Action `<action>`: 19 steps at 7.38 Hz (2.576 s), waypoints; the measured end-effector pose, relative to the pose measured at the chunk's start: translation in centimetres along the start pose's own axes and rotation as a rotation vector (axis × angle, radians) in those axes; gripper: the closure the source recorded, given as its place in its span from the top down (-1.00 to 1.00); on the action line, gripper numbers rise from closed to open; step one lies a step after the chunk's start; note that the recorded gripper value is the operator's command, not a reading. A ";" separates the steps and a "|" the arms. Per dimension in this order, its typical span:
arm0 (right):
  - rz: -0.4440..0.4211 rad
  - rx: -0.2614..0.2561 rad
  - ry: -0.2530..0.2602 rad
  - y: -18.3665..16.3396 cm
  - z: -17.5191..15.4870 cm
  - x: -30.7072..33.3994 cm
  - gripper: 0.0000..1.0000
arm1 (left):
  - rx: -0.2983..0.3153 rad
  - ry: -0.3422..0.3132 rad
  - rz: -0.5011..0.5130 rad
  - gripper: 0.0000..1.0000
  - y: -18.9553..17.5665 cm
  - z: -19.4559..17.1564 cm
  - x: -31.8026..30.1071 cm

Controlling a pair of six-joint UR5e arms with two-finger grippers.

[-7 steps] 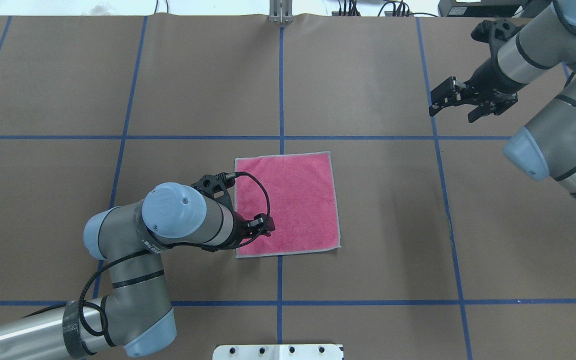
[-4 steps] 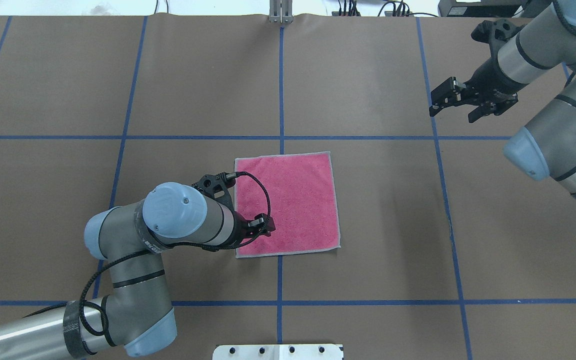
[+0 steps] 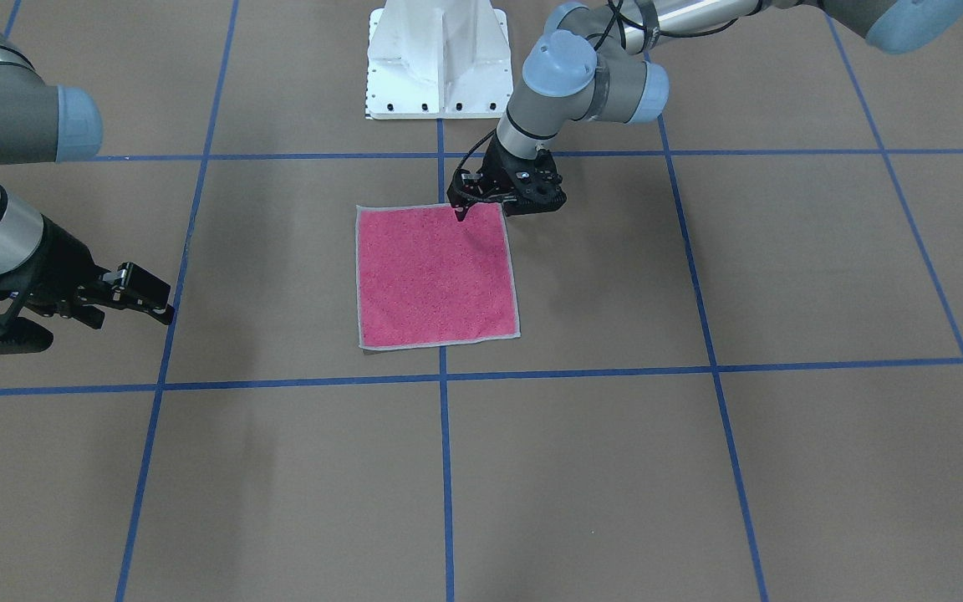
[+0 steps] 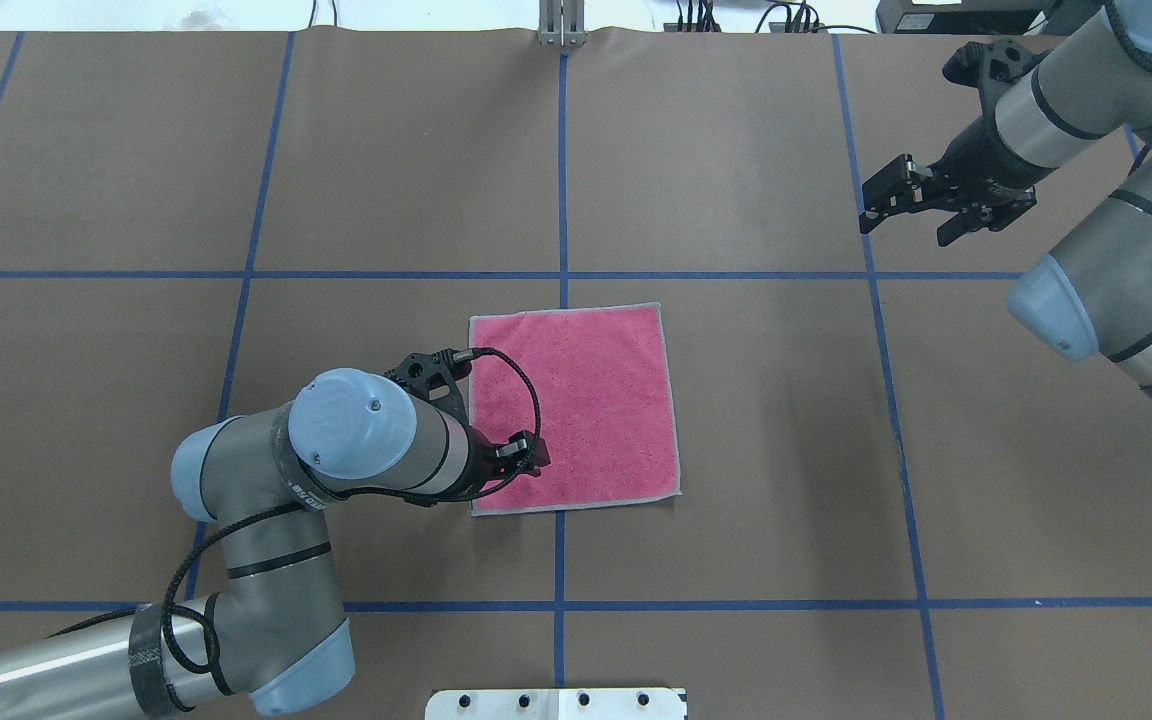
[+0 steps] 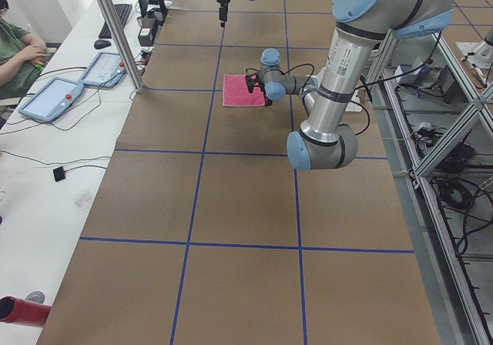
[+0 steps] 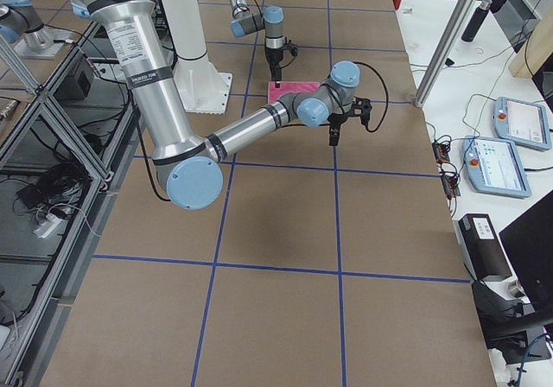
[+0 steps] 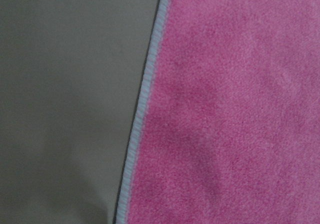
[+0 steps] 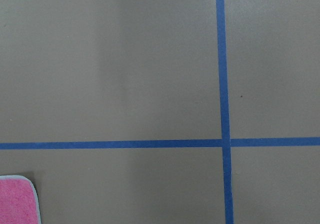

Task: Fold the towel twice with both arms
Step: 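Pinch the towel corner with the left gripper and hold it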

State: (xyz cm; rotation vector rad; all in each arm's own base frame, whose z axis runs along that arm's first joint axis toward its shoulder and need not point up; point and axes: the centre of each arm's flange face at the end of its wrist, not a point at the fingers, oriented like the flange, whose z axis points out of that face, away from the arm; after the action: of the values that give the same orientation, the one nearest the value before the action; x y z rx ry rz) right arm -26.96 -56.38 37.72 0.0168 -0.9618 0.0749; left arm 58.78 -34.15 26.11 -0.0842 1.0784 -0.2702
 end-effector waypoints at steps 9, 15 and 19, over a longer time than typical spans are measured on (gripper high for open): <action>0.003 -0.002 0.004 0.0 0.1 0.3 0.99 | -0.006 0.007 0.000 0.54 0.5 0.1 0.7; 0.008 -0.005 0.008 0.0 0.4 0.6 0.99 | -0.008 0.007 0.002 0.79 0.6 0.0 0.6; 0.009 -0.007 0.010 0.0 0.5 0.8 0.99 | -0.008 0.004 0.002 0.80 0.7 0.1 0.5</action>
State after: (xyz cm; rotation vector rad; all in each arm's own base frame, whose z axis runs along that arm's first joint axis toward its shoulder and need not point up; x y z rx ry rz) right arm -26.94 -56.39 38.66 0.0053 -0.9518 0.0799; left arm 59.25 -33.62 25.61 -0.0900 1.0840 -0.2640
